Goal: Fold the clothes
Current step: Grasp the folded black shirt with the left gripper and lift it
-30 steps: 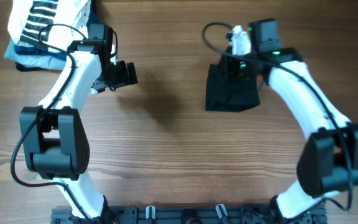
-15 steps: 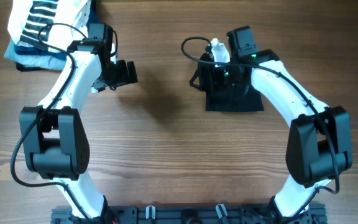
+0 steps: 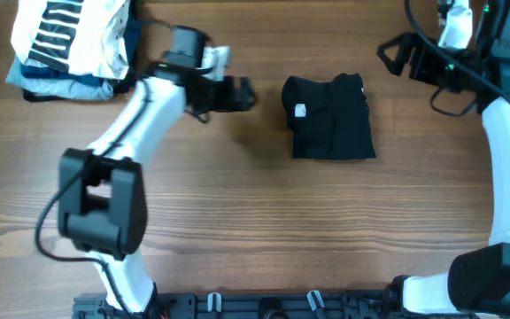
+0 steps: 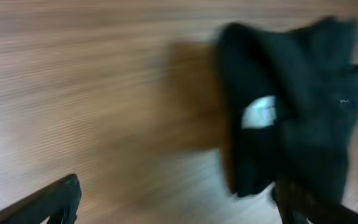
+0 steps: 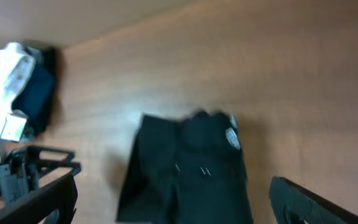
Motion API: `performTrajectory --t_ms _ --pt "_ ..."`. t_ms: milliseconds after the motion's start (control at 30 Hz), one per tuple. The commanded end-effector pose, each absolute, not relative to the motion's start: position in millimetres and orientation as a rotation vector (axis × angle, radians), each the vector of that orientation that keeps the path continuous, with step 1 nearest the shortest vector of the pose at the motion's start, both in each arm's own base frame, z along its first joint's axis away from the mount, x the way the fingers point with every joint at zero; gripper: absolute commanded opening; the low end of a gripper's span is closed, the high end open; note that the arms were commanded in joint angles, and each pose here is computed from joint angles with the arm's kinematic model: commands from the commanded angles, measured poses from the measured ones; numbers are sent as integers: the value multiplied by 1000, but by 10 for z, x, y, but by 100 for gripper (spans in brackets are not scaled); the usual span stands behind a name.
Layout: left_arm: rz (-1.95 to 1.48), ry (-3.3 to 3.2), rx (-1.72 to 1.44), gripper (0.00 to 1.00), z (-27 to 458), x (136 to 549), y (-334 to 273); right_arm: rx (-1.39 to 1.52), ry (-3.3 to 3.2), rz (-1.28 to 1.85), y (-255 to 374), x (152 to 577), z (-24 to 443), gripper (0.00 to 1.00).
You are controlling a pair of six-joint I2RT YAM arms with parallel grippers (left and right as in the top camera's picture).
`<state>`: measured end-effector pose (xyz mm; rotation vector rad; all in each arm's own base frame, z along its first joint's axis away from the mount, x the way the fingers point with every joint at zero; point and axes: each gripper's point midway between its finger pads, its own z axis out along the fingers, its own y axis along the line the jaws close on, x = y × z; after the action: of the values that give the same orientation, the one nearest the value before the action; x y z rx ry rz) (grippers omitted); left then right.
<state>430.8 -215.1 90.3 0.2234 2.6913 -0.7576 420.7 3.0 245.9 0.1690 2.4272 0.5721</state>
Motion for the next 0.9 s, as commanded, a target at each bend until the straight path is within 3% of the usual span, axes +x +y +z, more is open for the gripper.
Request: performTrajectory --t_ms 0,200,400,633,667,700,733,767,867 --pt "-868 2684 343 100 614 4168 -2829 260 2446 537 -205 4194 2371 100" --pt "-812 2701 346 100 163 4161 -3116 239 2464 525 -207 4161 2342 100" --pt "-847 2628 396 100 175 4205 -3319 261 2480 473 -275 4148 2305 100" --pt "-933 2671 502 97 -138 3901 -3637 270 2487 454 -299 4141 2291 100" --pt "-941 2676 502 89 -141 3865 -3678 275 2491 443 -314 4135 2282 100" --pt "-950 2680 496 72 -137 3830 -3725 276 2493 442 -313 4131 2279 100" --pt "-961 2688 473 35 -130 3806 -3766 276 2494 443 -313 4130 2278 100" --pt "-962 2698 449 9 -133 3792 -3783 276 2494 442 -314 4129 2277 100" --pt "-958 2718 364 4 -96 3859 -3703 285 2500 436 -323 4120 2268 99"
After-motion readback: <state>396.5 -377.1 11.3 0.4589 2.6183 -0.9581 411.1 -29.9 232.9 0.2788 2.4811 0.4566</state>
